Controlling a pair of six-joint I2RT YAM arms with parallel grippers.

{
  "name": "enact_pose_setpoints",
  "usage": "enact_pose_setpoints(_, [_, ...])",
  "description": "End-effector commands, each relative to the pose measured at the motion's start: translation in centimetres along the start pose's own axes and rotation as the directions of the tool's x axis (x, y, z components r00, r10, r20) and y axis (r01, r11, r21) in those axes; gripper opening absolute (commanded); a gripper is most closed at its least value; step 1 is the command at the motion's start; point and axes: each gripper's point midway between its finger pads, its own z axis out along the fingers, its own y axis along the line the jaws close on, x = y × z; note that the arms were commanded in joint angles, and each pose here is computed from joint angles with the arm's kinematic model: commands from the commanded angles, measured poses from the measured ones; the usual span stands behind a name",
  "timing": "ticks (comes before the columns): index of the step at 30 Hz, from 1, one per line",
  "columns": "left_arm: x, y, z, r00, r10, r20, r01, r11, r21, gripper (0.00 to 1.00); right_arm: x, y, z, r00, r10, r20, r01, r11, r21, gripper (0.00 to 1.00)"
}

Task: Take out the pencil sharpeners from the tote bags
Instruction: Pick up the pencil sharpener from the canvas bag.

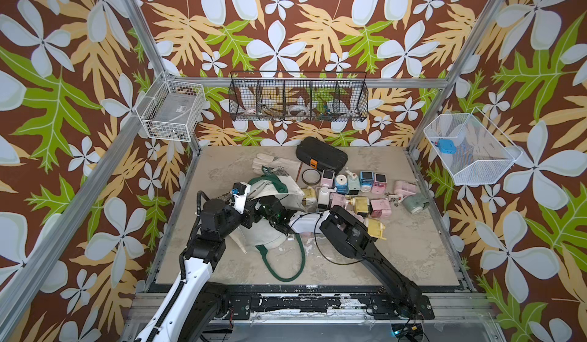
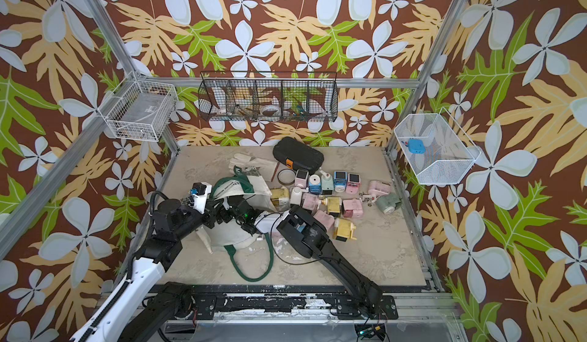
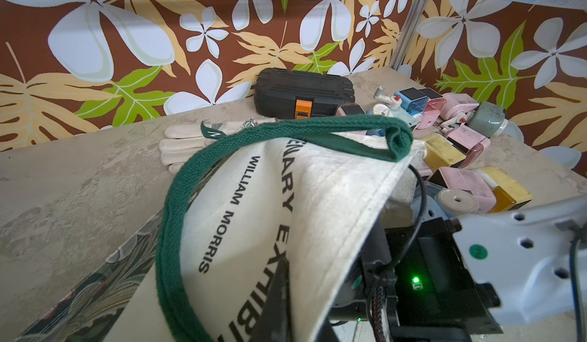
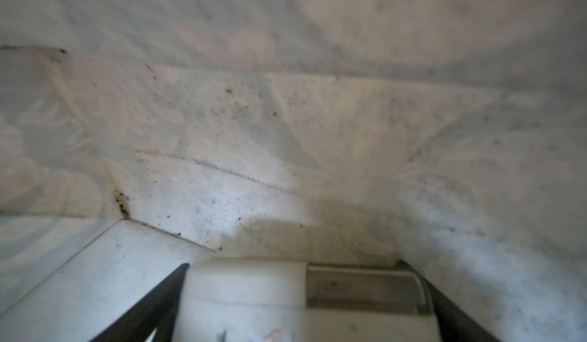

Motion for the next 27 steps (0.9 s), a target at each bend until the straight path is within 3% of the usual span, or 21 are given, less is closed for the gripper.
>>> enact_pose_setpoints(1, [-1.2,-0.5,-0.2,0.999,-0.005,0.033,0.004,1.000,0.028,0.00,3.1,-0.1,0.0,0.992,0.024,-0.123,-0.024,1.000,0.001,0.86])
enact_pose_setpoints(7, [-1.1,0.2,-0.2,1.000,-0.012,0.015,0.012,1.000,-0.016,0.00,1.3,1.2,-2.7,0.990,0.013,-0.138,-0.019,0.999,-0.042,0.71])
enact_pose_setpoints(16, [-0.9,0.9,-0.3,1.000,-0.019,0.007,0.020,0.998,-0.054,0.00,-0.3,4.2,-9.3,0.989,0.014,-0.144,-0.036,0.987,-0.154,0.64])
enact_pose_setpoints(27, [-2.0,1.3,-0.7,0.998,-0.039,0.040,0.042,0.996,-0.084,0.00,0.0,7.5,-18.1,0.987,-0.038,-0.154,0.014,0.987,-0.157,0.63])
